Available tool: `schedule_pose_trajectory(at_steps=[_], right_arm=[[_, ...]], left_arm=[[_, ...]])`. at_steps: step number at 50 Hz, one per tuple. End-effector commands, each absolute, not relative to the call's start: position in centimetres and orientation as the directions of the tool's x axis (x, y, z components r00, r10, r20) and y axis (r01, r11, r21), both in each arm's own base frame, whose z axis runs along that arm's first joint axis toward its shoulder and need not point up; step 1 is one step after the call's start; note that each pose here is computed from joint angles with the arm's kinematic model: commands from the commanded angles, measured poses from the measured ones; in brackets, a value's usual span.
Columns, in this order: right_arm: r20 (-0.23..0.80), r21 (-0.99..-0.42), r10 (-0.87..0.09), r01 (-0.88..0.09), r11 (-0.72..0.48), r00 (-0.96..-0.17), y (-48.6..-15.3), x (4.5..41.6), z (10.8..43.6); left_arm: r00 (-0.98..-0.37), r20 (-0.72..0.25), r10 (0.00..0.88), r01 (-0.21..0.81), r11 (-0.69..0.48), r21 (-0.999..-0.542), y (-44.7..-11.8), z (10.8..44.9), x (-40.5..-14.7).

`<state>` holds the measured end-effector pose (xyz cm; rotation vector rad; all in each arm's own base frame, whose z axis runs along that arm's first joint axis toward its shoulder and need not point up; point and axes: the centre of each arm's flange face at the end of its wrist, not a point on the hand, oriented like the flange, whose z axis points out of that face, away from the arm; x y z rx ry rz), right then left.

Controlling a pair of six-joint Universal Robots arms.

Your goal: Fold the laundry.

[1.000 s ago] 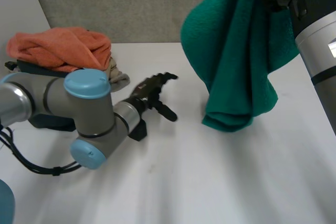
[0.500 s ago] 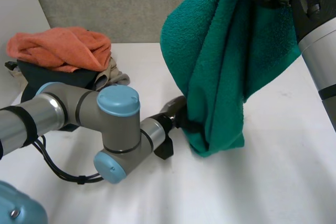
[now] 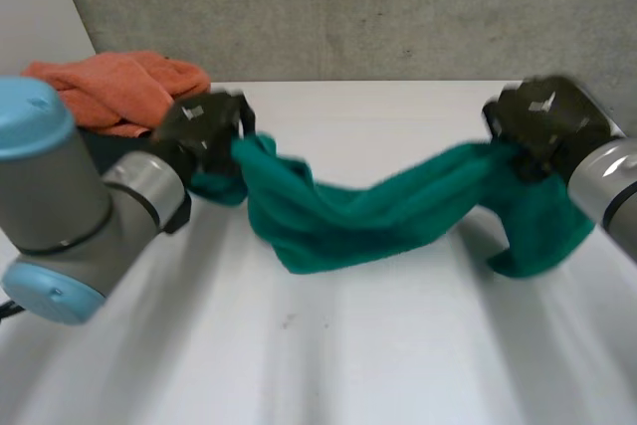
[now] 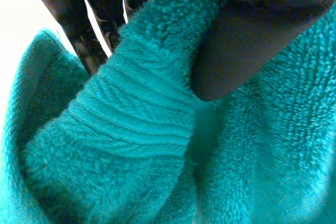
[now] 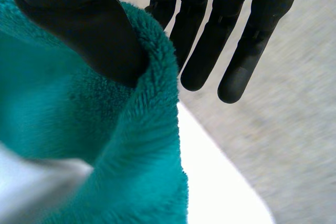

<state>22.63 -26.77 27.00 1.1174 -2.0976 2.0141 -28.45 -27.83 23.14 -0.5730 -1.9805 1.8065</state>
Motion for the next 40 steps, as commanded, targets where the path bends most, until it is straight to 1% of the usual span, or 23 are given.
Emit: schedule_pose_trajectory(at_steps=[1, 2, 3, 5, 6, 7, 10, 11, 13, 15, 19, 21, 24, 27, 30, 31, 34, 35, 40], right_arm=[[0.433, -0.812, -0.586, -0.579, 0.076, -0.685, -26.2, 22.8, 19.7], [0.447, -0.788, -0.6, -0.609, 0.087, -0.664, -25.8, 22.7, 18.8], [0.458, -0.776, -0.603, -0.625, 0.087, -0.653, -25.6, 22.6, 18.5], [0.481, -0.753, -0.608, -0.653, 0.082, -0.631, -25.4, 22.3, 18.1], [0.501, -0.74, -0.601, -0.668, 0.077, -0.623, -25.6, 22.0, 18.1], [0.507, -0.736, -0.599, -0.673, 0.072, -0.619, -25.6, 22.0, 18.1], [0.53, -0.739, -0.58, -0.672, 0.042, -0.619, -25.8, 21.9, 19.2], [0.535, -0.741, -0.575, -0.671, 0.033, -0.619, -25.7, 21.9, 19.6], [0.553, -0.753, -0.549, -0.658, -0.008, -0.627, -25.8, 22.0, 21.3], [0.558, -0.757, -0.54, -0.654, -0.019, -0.63, -25.8, 22.0, 22.0], [0.542, -0.752, -0.555, -0.659, 0.016, -0.631, -26.0, 21.6, 23.6], [0.532, -0.749, -0.567, -0.662, 0.031, -0.628, -26.0, 21.5, 24.2], [0.504, -0.746, -0.601, -0.663, 0.058, -0.621, -26.3, 21.5, 25.0], [0.465, -0.745, -0.633, -0.66, 0.097, -0.618, -27.4, 21.4, 24.9], [0.439, -0.75, -0.656, -0.653, 0.11, -0.615, -28.2, 21.6, 25.1], [0.432, -0.75, -0.661, -0.651, 0.114, -0.613, -28.4, 21.7, 25.1], [0.421, -0.747, -0.672, -0.653, 0.123, -0.609, -29.0, 21.9, 24.9], [0.422, -0.746, -0.672, -0.654, 0.124, -0.608, -29.2, 21.9, 24.9], [0.415, -0.744, -0.681, -0.656, 0.128, -0.603, -29.4, 22.0, 24.3]], left_arm=[[-0.776, -0.124, 0.618, 0.294, 0.18, -0.939, -25.2, 15.3, -30.6], [-0.774, -0.13, 0.619, 0.309, 0.19, -0.932, -24.8, 14.8, -30.7], [-0.776, -0.144, 0.614, 0.335, 0.208, -0.919, -24.0, 14.3, -30.6], [-0.786, -0.152, 0.599, 0.349, 0.228, -0.909, -23.6, 14.1, -30.2], [-0.793, -0.159, 0.588, 0.351, 0.228, -0.908, -23.4, 14.4, -30.0], [-0.804, -0.17, 0.569, 0.345, 0.214, -0.914, -23.1, 15.4, -29.6], [-0.82, -0.179, 0.544, 0.318, 0.172, -0.932, -22.6, 17.8, -29.0], [-0.822, -0.18, 0.54, 0.311, 0.161, -0.937, -22.5, 18.3, -28.8], [-0.826, -0.182, 0.534, 0.3, 0.142, -0.943, -22.3, 19.3, -28.6], [-0.835, -0.184, 0.518, 0.288, 0.127, -0.949, -22.4, 20.3, -28.0], [-0.854, -0.191, 0.484, 0.29, 0.139, -0.947, -23.2, 21.6, -26.5], [-0.858, -0.203, 0.471, 0.31, 0.161, -0.937, -24.0, 21.8, -25.6], [-0.853, -0.201, 0.482, 0.319, 0.175, -0.932, -25.1, 22.2, -24.9], [-0.853, -0.179, 0.49, 0.309, 0.196, -0.931, -26.0, 22.3, -24.2], [-0.847, -0.14, 0.514, 0.307, 0.257, -0.916, -26.7, 21.3, -23.6], [-0.842, -0.117, 0.527, 0.31, 0.295, -0.904, -26.8, 20.6, -23.4], [-0.834, -0.093, 0.544, 0.323, 0.343, -0.882, -26.5, 19.6, -23.4], [-0.831, -0.086, 0.549, 0.334, 0.369, -0.867, -26.3, 19.1, -23.5], [-0.832, -0.07, 0.551, 0.347, 0.418, -0.84, -26.2, 17.5, -23.3]])
